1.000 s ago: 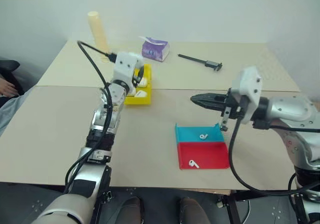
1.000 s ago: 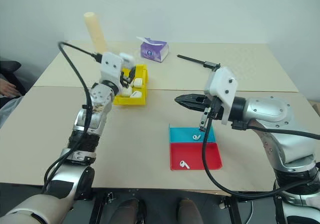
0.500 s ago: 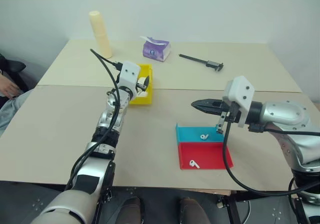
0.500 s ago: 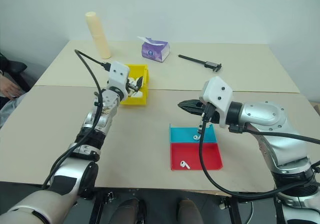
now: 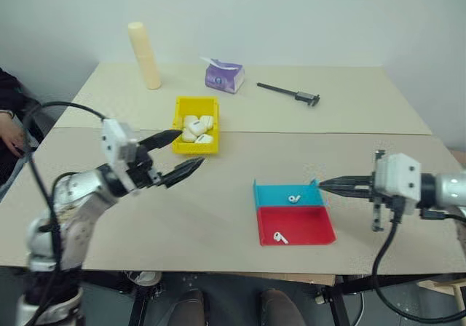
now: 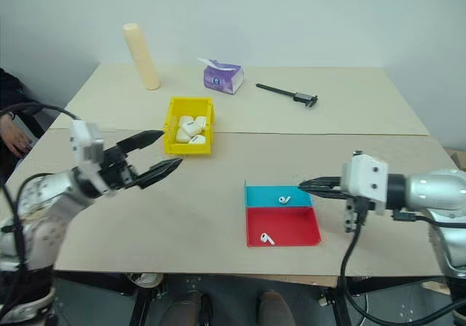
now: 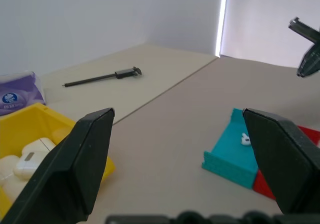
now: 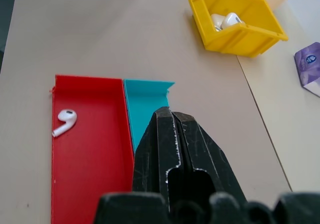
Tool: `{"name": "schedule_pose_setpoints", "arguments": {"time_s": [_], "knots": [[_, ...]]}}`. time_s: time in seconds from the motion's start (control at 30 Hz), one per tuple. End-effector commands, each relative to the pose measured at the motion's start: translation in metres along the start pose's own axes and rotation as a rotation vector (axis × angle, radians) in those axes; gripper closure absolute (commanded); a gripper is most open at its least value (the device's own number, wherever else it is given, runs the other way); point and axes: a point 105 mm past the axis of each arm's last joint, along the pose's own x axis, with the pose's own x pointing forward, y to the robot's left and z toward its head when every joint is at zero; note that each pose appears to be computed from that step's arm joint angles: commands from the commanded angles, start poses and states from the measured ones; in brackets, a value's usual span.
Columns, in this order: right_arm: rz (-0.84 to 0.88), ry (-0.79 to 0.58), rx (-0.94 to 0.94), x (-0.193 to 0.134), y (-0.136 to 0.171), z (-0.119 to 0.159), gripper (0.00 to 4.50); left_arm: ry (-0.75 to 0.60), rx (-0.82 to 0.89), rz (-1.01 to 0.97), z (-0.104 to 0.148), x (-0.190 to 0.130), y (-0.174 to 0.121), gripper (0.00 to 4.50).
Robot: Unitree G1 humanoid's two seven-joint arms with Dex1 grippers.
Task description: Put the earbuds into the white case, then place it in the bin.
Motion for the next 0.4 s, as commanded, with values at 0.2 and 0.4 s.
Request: {"name": "schedule_pose_setpoints", "arguments": {"time_s": [0.2, 0.4], "knots": [[0.013, 0.028, -0.136, -0.02, -0.011, -0.003, 4.5, 0.186, 0.031, 0.025, -0.011, -0.051, -0.018, 0.05], [0.011, 0.001, -0.108, -0.006, -0.011, -0.008, 4.5, 0.169, -0.013, 0.029, -0.003, -0.064, -0.033, 0.05]]}}
